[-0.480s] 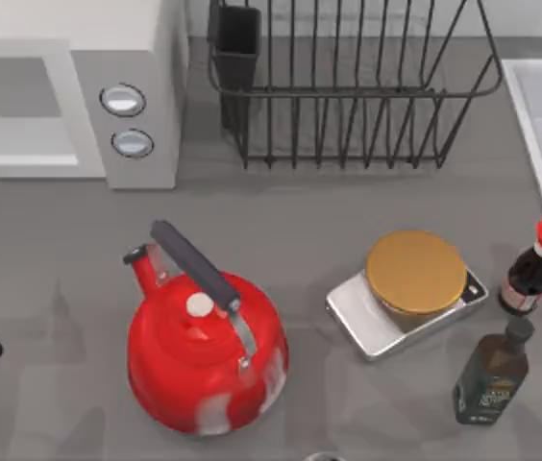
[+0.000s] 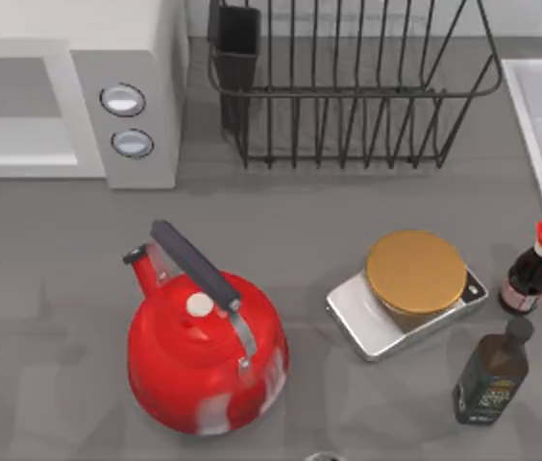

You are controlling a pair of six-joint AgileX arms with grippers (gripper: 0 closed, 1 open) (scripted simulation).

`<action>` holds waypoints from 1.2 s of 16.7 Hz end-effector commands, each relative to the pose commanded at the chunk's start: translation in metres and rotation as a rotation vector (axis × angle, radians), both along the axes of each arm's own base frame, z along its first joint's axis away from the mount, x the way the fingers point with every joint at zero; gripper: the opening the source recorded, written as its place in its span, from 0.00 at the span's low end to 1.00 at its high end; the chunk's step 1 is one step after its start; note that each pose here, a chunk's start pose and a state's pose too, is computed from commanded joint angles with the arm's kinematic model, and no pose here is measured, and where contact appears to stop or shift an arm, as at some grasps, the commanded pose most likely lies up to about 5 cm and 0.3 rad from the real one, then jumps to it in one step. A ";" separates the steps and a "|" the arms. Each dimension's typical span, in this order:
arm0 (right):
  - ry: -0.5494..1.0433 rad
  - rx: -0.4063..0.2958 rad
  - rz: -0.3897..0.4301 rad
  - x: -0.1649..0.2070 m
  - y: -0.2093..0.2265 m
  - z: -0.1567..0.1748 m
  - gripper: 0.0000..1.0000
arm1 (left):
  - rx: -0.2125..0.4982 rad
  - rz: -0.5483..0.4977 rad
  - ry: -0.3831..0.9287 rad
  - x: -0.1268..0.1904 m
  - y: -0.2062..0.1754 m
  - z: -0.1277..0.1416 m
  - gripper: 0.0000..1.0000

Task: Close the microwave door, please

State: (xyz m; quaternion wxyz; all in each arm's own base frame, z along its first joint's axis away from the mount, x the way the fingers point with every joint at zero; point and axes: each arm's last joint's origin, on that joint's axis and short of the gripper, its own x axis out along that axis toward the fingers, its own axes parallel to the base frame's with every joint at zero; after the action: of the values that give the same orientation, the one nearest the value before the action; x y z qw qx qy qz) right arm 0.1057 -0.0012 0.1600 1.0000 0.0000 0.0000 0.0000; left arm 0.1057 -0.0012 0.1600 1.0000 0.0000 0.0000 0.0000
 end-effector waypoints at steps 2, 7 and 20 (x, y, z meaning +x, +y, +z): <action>0.000 0.000 0.000 0.000 0.000 0.000 1.00 | 0.000 0.000 0.000 0.000 0.000 0.000 0.32; 0.000 0.000 0.000 0.000 0.000 0.000 1.00 | 0.000 0.000 0.000 0.000 0.000 0.000 0.00; 0.000 0.000 0.000 0.000 0.000 0.000 1.00 | 0.000 0.000 0.000 -0.002 0.009 -0.002 0.00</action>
State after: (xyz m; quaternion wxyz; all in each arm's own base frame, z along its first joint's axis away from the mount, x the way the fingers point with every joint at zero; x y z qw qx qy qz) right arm 0.1057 -0.0012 0.1600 1.0000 0.0000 0.0000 0.0000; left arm 0.1034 0.0075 0.1577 1.0000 0.0000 -0.0001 0.0000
